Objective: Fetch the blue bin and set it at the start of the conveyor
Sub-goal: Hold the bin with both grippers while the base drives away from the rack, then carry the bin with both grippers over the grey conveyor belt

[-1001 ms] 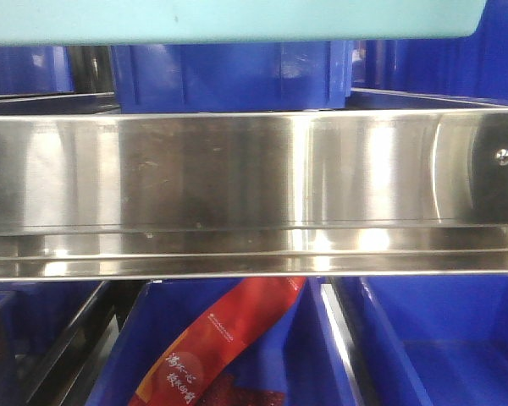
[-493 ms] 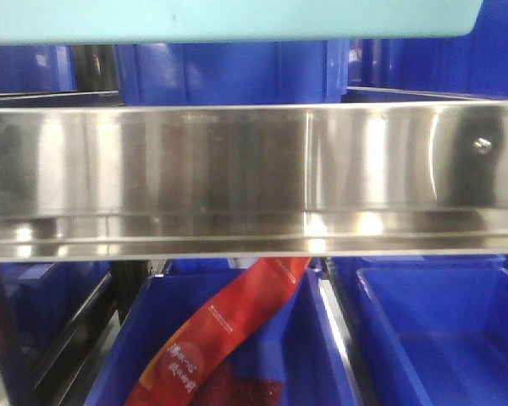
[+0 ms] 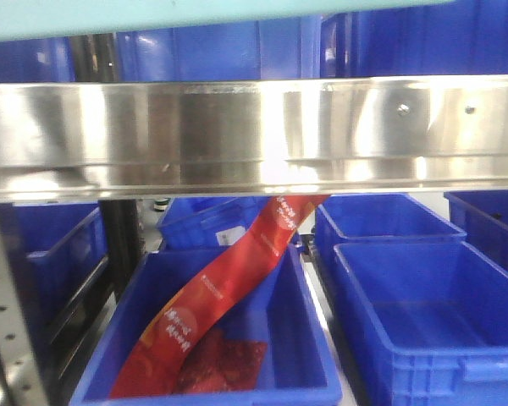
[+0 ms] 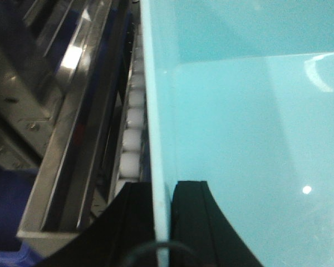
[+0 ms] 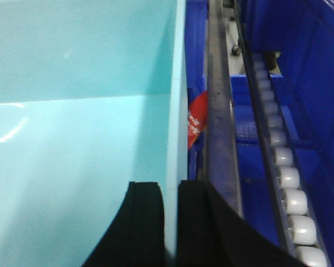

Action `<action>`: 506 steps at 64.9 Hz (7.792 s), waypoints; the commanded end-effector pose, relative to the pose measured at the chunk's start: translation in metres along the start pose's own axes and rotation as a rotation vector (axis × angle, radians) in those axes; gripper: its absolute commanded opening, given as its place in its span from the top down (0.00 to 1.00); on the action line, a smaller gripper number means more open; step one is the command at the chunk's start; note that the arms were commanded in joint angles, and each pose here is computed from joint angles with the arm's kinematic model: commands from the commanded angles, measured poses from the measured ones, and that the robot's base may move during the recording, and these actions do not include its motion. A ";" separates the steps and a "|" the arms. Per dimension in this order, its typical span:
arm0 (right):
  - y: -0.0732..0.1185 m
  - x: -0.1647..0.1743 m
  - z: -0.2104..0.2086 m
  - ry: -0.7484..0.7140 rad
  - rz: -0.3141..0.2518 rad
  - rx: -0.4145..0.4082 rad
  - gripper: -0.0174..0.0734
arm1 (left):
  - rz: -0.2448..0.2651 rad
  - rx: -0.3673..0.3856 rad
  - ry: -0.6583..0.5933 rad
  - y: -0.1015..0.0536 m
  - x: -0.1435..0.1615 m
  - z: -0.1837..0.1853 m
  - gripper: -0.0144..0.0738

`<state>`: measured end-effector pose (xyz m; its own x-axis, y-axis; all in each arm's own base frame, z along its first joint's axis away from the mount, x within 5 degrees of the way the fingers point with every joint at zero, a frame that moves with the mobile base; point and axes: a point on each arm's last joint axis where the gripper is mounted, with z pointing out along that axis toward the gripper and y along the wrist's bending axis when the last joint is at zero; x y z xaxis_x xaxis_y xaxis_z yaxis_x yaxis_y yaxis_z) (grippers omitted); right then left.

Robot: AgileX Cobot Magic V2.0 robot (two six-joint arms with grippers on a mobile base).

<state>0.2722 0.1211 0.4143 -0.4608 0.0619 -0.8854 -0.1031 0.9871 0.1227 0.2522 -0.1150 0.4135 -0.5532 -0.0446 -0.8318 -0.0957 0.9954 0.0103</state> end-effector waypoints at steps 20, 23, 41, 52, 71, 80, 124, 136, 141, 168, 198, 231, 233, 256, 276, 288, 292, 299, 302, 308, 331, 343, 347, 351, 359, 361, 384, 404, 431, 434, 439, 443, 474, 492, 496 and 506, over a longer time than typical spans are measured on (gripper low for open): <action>0.025 -0.029 -0.014 -0.304 0.003 -0.270 0.99 | -0.001 0.045 -0.047 -0.003 -0.006 -0.004 0.96; 0.026 -0.030 -0.015 -0.320 0.003 -0.283 0.99 | -0.001 0.045 -0.047 -0.003 -0.006 -0.004 0.96; 0.032 -0.037 -0.020 -0.410 0.002 -0.359 0.99 | -0.001 0.045 -0.047 -0.003 -0.006 -0.004 0.96; 0.023 -0.027 -0.013 -0.281 0.002 -0.249 0.99 | -0.001 0.045 -0.047 -0.003 -0.006 -0.004 0.96; 0.007 -0.008 -0.007 -0.073 0.001 -0.072 0.99 | -0.001 0.045 -0.047 -0.003 -0.006 -0.004 0.96; 0.000 0.004 -0.007 0.062 0.033 0.005 0.99 | -0.001 0.045 -0.047 -0.003 -0.006 -0.004 0.96; -0.009 0.016 -0.009 0.194 0.032 0.113 0.99 | -0.001 0.045 -0.047 -0.003 -0.006 -0.004 0.96; -0.009 0.016 -0.009 0.194 0.032 0.113 0.99 | -0.001 0.045 -0.047 -0.003 -0.006 -0.004 0.96; -0.009 0.016 -0.009 0.194 0.032 0.113 0.99 | -0.001 0.045 -0.047 -0.003 -0.006 -0.004 0.96; -0.008 0.014 -0.009 0.174 0.032 0.096 0.99 | -0.001 0.045 -0.047 -0.003 -0.006 -0.004 0.96; -0.003 0.008 -0.008 0.109 0.034 0.043 0.99 | -0.001 0.045 -0.047 -0.003 -0.006 -0.004 0.96; -0.003 0.008 -0.008 0.106 0.034 0.040 0.99 | -0.001 0.045 -0.047 -0.003 -0.006 -0.004 0.96; -0.003 0.008 -0.008 0.106 0.034 0.040 0.99 | -0.001 0.045 -0.047 -0.003 -0.006 -0.004 0.96; -0.003 0.008 -0.008 0.104 0.031 0.042 0.99 | -0.001 0.045 -0.047 -0.003 -0.006 -0.004 0.96; -0.003 0.008 -0.008 0.104 0.031 0.042 0.99 | -0.001 0.045 -0.047 -0.003 -0.006 -0.004 0.96; -0.003 0.008 -0.008 0.104 0.031 0.042 0.99 | -0.001 0.045 -0.047 -0.003 -0.006 -0.004 0.96; -0.003 0.008 -0.008 0.104 0.031 0.042 0.99 | -0.001 0.045 -0.047 -0.003 -0.006 -0.004 0.96; -0.003 0.008 -0.008 0.104 0.031 0.042 0.99 | -0.001 0.045 -0.047 -0.003 -0.006 -0.004 0.96; -0.003 0.008 -0.008 0.104 0.031 0.042 0.99 | -0.001 0.045 -0.047 -0.003 -0.006 -0.004 0.96; -0.003 0.008 -0.008 0.104 0.031 0.042 0.99 | -0.001 0.045 -0.047 -0.003 -0.006 -0.004 0.96; -0.003 0.008 -0.008 0.104 0.031 0.042 0.99 | -0.001 0.045 -0.047 -0.003 -0.006 -0.004 0.96; -0.002 0.007 -0.007 0.091 0.031 0.032 0.99 | -0.001 0.045 -0.047 -0.003 -0.006 -0.004 0.96; -0.002 0.007 -0.007 0.091 0.031 0.032 0.99 | -0.001 0.045 -0.047 -0.003 -0.006 -0.004 0.96; -0.002 0.007 -0.007 0.091 0.031 0.032 0.99 | -0.001 0.045 -0.047 -0.003 -0.006 -0.004 0.96; -0.002 0.007 -0.007 0.091 0.031 0.032 0.99 | 0.000 0.044 -0.048 -0.003 -0.006 -0.004 0.96; -0.002 0.007 -0.007 0.091 0.031 0.032 0.99 | 0.000 0.044 -0.048 -0.003 -0.006 -0.004 0.96; -0.002 0.007 -0.007 0.089 0.031 0.030 0.99 | 0.002 0.042 -0.051 -0.003 -0.006 -0.004 0.96; -0.002 0.007 -0.007 0.089 0.031 0.030 0.99 | 0.002 0.042 -0.051 -0.003 -0.006 -0.004 0.96; -0.002 0.007 -0.007 0.089 0.031 0.030 0.99 | 0.002 0.042 -0.051 -0.003 -0.006 -0.004 0.96; -0.002 0.007 -0.007 0.089 0.031 0.030 0.99 | 0.002 0.042 -0.051 -0.003 -0.006 -0.004 0.96; -0.002 0.007 -0.007 0.089 0.031 0.030 0.99 | 0.002 0.042 -0.051 -0.003 -0.006 -0.004 0.96; -0.002 0.007 -0.007 0.089 0.031 0.030 0.99 | 0.002 0.042 -0.051 -0.003 -0.006 -0.004 0.96; -0.002 0.007 -0.007 0.092 0.031 0.032 0.99 | 0.002 0.042 -0.051 -0.003 -0.006 -0.004 0.96; -0.002 0.007 -0.007 0.092 0.031 0.032 0.99 | 0.003 0.041 -0.052 -0.003 -0.006 -0.004 0.96; -0.002 0.007 -0.007 0.092 0.031 0.032 0.99 | 0.003 0.041 -0.052 -0.003 -0.006 -0.004 0.96; -0.002 0.007 -0.007 0.092 0.031 0.032 0.99 | 0.019 0.025 -0.070 -0.002 -0.008 -0.004 0.96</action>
<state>0.2645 0.1174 0.4001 -0.5935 0.0781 -0.8010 -0.0253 0.9930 0.1155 0.2511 -0.1150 0.4172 -0.5391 -0.0479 -0.8409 -0.0850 0.9964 -0.0023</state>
